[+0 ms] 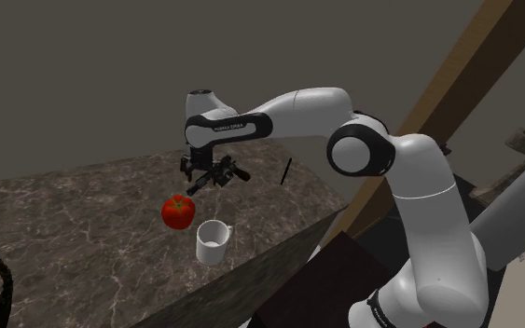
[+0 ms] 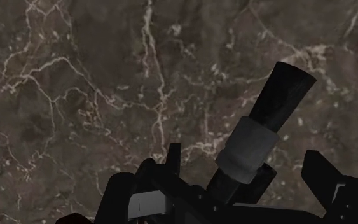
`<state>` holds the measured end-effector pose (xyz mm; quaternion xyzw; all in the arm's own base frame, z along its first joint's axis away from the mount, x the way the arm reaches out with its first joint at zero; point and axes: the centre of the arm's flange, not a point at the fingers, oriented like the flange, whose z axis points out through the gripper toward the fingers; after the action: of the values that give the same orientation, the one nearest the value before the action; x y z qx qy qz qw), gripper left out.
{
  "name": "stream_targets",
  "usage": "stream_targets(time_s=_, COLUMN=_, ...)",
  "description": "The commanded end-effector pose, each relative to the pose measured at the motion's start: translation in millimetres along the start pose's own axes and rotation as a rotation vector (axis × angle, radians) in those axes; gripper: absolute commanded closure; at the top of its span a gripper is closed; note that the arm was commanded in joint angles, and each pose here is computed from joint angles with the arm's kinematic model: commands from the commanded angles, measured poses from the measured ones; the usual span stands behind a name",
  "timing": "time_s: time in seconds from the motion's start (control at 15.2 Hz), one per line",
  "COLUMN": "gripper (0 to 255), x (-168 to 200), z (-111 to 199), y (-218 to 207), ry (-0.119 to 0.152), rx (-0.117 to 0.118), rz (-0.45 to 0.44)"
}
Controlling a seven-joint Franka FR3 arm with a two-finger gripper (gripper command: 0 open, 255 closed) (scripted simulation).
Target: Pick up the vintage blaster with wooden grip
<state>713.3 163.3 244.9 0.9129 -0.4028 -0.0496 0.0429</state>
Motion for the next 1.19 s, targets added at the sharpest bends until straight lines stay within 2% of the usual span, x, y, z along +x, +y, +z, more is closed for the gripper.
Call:
stream_targets(time_s=0.0, gripper=0, x=1.1, z=4.6, y=-0.4, ry=0.000, rx=0.000, rz=0.000)
stream_targets(time_s=0.07, gripper=255, x=1.1, z=5.0, y=-0.6, ry=0.000, rx=0.000, rz=0.000)
stream_targets(time_s=0.66, gripper=255, x=1.2, z=4.6, y=-0.4, ry=0.000, rx=0.000, rz=0.000)
stream_targets(time_s=1.12, gripper=255, x=-1.0, z=-32.1, y=4.0, ry=0.000, rx=0.000, rz=0.000)
